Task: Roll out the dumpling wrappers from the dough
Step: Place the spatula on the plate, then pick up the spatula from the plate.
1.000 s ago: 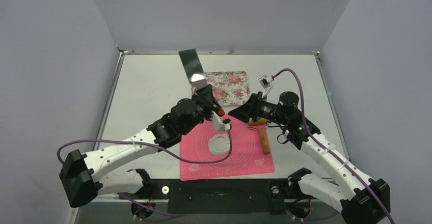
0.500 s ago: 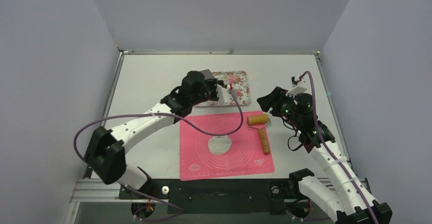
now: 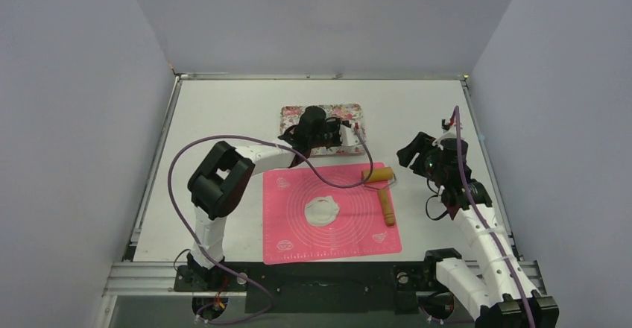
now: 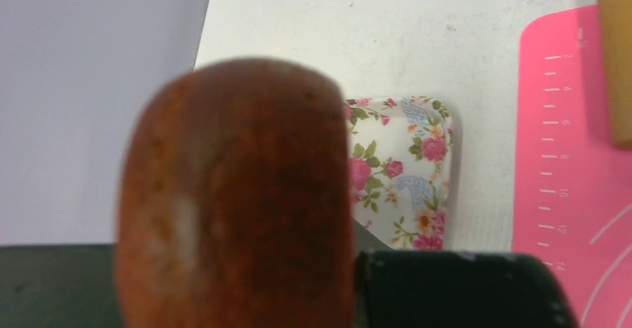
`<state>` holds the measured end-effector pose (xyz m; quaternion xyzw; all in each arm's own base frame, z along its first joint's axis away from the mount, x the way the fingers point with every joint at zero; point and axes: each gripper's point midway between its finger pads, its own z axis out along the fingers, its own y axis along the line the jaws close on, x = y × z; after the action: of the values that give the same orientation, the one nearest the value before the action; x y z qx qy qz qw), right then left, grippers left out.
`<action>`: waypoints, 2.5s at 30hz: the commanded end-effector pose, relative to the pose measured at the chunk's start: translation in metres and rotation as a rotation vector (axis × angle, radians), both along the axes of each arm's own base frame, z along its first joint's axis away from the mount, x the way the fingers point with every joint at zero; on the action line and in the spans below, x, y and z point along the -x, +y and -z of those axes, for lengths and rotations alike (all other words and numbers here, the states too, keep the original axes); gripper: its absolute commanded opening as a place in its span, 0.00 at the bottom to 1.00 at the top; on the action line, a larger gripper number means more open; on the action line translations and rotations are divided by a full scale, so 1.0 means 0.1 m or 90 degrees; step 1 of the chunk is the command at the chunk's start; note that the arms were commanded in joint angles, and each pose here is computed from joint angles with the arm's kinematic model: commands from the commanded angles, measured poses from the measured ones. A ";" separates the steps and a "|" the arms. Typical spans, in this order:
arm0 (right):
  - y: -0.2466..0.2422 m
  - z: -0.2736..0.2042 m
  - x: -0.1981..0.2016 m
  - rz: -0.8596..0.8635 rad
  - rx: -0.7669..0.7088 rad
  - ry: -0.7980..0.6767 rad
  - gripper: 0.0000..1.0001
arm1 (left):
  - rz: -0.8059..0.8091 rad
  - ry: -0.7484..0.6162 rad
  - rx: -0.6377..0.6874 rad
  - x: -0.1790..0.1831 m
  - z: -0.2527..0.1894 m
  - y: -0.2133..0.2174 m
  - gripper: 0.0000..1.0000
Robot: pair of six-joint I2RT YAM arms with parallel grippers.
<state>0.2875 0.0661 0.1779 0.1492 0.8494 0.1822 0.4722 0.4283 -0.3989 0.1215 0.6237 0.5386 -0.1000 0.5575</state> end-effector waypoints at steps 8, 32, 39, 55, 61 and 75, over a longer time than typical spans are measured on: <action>-0.02 0.02 -0.12 -0.026 -0.002 0.014 0.59 | 0.047 0.007 0.020 0.27 0.11 -0.01 0.35; 0.05 -0.14 -0.03 -0.045 -0.023 -0.022 0.61 | 0.136 0.022 -0.216 0.85 0.43 0.36 0.49; 0.05 -0.15 -0.02 -0.047 -0.023 -0.020 0.61 | 0.102 -0.050 -0.199 0.71 0.28 0.37 0.49; 0.15 -0.17 -0.05 -0.081 -0.034 -0.014 0.62 | 0.086 -0.302 -0.201 0.37 -0.56 0.55 0.50; 0.29 -0.23 -0.09 -0.106 -0.022 -0.019 0.70 | 0.026 -0.200 -0.224 0.43 -0.82 0.89 0.51; 0.92 -0.43 0.11 -0.233 0.131 0.025 0.83 | -0.544 0.258 -0.140 0.50 -1.32 2.62 0.50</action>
<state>0.2856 0.1487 0.2139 -0.0113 0.8726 0.2144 0.4386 0.4215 -0.1947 0.2712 0.4939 0.7361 0.1007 0.4517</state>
